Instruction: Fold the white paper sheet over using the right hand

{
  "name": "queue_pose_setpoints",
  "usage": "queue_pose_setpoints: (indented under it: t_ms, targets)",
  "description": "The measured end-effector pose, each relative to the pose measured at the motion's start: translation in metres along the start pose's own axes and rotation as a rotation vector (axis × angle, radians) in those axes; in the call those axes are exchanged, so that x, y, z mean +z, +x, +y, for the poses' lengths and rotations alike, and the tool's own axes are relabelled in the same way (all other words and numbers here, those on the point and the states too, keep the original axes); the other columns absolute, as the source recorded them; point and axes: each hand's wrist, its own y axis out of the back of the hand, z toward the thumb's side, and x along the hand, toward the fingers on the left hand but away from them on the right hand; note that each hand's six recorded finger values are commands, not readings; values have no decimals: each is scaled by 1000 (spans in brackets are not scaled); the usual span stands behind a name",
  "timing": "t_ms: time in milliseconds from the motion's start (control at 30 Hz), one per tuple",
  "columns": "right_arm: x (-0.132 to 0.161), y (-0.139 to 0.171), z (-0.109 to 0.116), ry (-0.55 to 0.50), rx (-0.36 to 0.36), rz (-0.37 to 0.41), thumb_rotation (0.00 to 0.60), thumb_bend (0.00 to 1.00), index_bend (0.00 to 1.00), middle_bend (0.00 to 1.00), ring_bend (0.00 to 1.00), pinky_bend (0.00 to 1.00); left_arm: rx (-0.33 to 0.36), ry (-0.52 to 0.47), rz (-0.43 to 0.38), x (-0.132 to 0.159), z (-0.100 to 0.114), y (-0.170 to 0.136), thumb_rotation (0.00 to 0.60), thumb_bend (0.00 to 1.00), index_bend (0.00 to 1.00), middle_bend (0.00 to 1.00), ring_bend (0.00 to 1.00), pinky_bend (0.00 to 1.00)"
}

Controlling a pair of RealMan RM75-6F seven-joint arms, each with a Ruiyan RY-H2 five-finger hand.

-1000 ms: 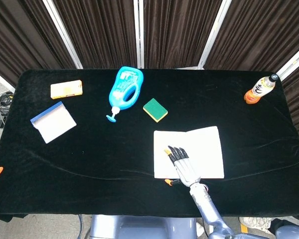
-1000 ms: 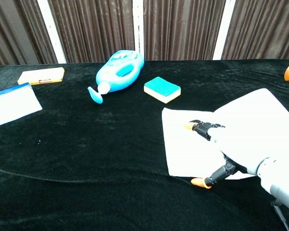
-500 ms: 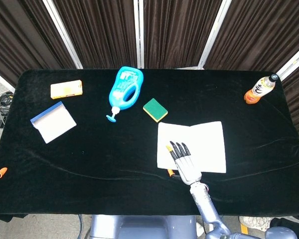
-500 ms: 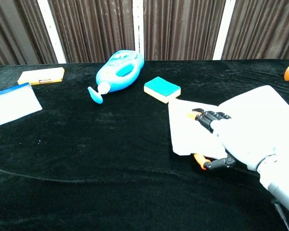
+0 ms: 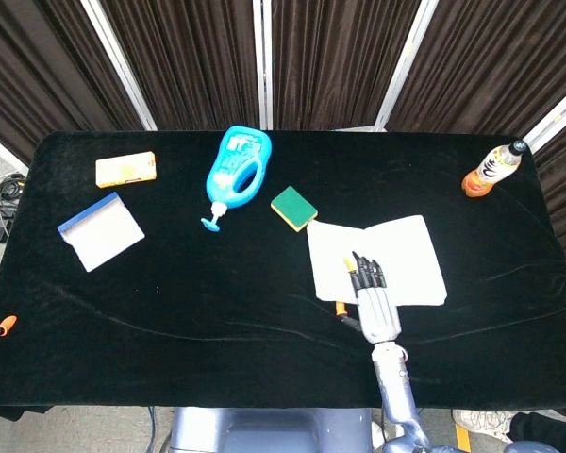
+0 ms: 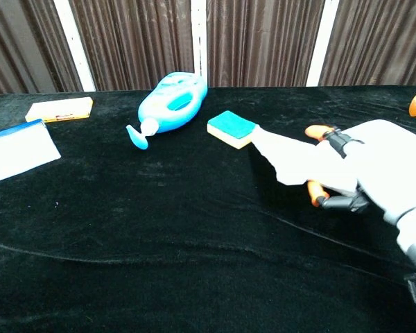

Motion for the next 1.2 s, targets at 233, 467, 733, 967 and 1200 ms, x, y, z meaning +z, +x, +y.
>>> queue_pose_setpoints:
  t_ms: [233,467,733,967,1200]
  targets:
    - [-25,-1,27,-125,-51,-136,600,482,0,0,0,0,-2,4,-9,4,-2,-1,600,171,0,0,0,0]
    - [-37,-10,36,-220,-32,-182,600,477,0,0,0,0,-4,8,-10,6,-4,-1,600,171,0,0,0,0]
    - [-31,-27,51,-272,-97,-203,600,494,0,0,0,0,-4,7,-13,7,-4,-1,600,171,0,0,0,0]
    - [-43,-33,72,-310,-205,-311,600,539,0,0,0,0,-5,9,-22,9,-5,-1,600,170,0,0,0,0]
    - [-71,-31,79,-339,-218,-466,600,530,0,0,0,0,-6,10,-26,11,-6,-2,600,170,0,0,0,0]
